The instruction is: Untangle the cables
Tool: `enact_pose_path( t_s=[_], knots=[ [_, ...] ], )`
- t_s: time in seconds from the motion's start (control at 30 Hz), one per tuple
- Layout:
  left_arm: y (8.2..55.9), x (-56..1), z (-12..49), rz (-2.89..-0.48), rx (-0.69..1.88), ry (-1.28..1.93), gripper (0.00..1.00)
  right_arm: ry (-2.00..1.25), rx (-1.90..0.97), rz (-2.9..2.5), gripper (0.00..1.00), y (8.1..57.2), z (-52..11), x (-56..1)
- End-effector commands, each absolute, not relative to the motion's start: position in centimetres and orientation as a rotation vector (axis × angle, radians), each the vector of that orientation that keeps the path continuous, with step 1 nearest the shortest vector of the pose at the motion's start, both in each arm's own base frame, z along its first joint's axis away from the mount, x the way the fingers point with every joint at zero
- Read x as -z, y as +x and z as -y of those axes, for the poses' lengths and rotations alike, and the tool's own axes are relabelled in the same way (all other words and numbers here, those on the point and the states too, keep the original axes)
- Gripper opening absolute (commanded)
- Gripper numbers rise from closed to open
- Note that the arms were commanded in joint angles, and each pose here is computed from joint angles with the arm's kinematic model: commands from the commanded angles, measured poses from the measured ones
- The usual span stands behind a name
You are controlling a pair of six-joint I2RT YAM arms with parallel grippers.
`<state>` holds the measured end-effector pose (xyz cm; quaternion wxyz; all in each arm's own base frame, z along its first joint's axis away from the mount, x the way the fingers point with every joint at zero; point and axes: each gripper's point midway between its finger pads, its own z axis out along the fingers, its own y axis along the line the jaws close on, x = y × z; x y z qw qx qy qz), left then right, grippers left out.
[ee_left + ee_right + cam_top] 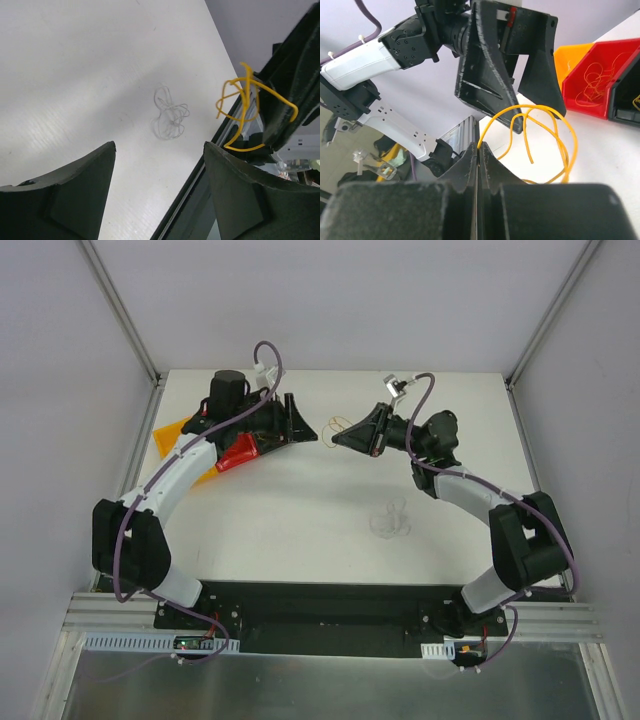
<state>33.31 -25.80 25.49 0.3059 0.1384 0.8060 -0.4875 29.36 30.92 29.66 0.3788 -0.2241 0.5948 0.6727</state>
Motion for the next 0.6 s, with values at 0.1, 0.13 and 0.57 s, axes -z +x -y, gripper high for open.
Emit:
enact_pose_path(
  t_s=[0.1, 0.13, 0.57],
  knots=[
    [34.8, -28.5, 22.2, -2.04, 1.156, 0.262, 0.73, -0.632, -1.566, -1.459, 0.0, 29.4, -30.6, -31.2],
    [34.6, -29.4, 22.1, -2.006, 1.171, 0.291, 0.74, -0.637, -1.569, -1.456, 0.01, 29.2, -30.7, -31.3],
    [31.3, -27.0, 28.5, -2.065, 1.443, 0.485, 0.64, -0.685, -1.572, -1.403, 0.0, 27.5, -32.0, -32.5]
  ],
)
